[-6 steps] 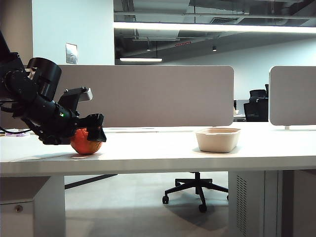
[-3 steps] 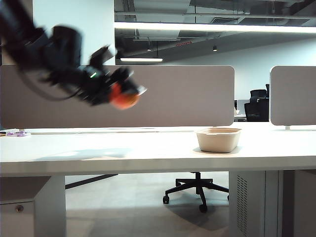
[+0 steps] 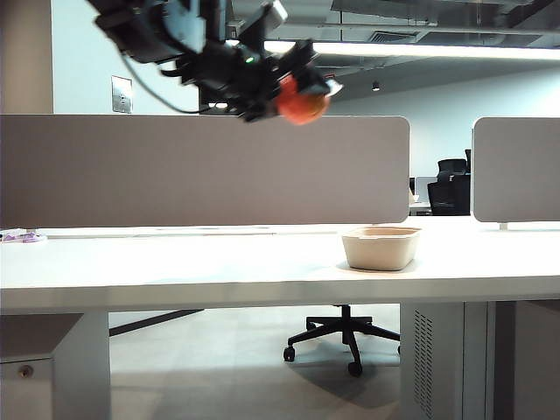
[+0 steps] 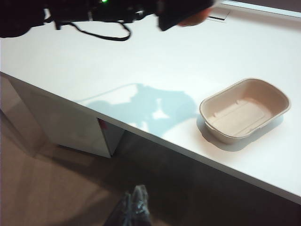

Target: Pick up the orange and place it into the paper lunchbox.

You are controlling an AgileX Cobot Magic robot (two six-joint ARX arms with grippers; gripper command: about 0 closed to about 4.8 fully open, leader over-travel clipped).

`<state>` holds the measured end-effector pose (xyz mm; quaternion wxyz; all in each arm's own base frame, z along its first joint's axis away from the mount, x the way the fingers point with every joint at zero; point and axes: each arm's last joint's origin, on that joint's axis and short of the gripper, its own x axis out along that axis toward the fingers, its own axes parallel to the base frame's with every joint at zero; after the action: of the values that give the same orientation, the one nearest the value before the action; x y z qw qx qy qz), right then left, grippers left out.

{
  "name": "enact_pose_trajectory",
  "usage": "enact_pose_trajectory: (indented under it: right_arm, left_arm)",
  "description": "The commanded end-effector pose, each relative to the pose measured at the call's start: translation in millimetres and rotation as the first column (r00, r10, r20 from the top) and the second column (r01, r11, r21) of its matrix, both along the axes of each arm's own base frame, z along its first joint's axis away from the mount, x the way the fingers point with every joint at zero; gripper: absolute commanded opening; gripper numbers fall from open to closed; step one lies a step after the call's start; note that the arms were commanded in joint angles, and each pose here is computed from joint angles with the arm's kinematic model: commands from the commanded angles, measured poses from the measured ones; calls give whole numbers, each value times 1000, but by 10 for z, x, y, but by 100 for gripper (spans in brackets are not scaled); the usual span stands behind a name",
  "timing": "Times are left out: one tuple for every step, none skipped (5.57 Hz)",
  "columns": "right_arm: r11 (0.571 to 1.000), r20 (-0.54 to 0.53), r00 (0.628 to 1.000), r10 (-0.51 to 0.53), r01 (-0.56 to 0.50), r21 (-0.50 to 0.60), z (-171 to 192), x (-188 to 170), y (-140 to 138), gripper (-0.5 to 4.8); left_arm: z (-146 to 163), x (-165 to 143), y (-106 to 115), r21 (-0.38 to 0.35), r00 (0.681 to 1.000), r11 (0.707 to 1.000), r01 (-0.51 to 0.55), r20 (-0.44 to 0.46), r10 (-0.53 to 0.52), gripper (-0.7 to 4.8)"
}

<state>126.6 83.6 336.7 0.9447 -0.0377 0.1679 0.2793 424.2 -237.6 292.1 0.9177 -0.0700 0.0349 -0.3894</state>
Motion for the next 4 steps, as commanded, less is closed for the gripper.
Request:
enact_pose_trajectory:
  right_arm:
    - [999,53,999,-4,2,34,132,-51,-34,-5]
    - [999,57,998,-4,2,37,155,-56,-37,-5]
    - [999,57,998,-4,2,37,160,-58,-38,-5]
    - [999,59,998,-4,1,39,166,-59,-39,-5]
  left_arm:
    - [-318,164,-614,8,999,999,44,-6,-43,268]
    - [-580,238,-783,17,998,999,42,-40,-41,268]
    - [-685,257,-835,11,997,999,42,-66,-41,268]
    - [-896,247,-943,23,995,1000,16,-97,-14,268]
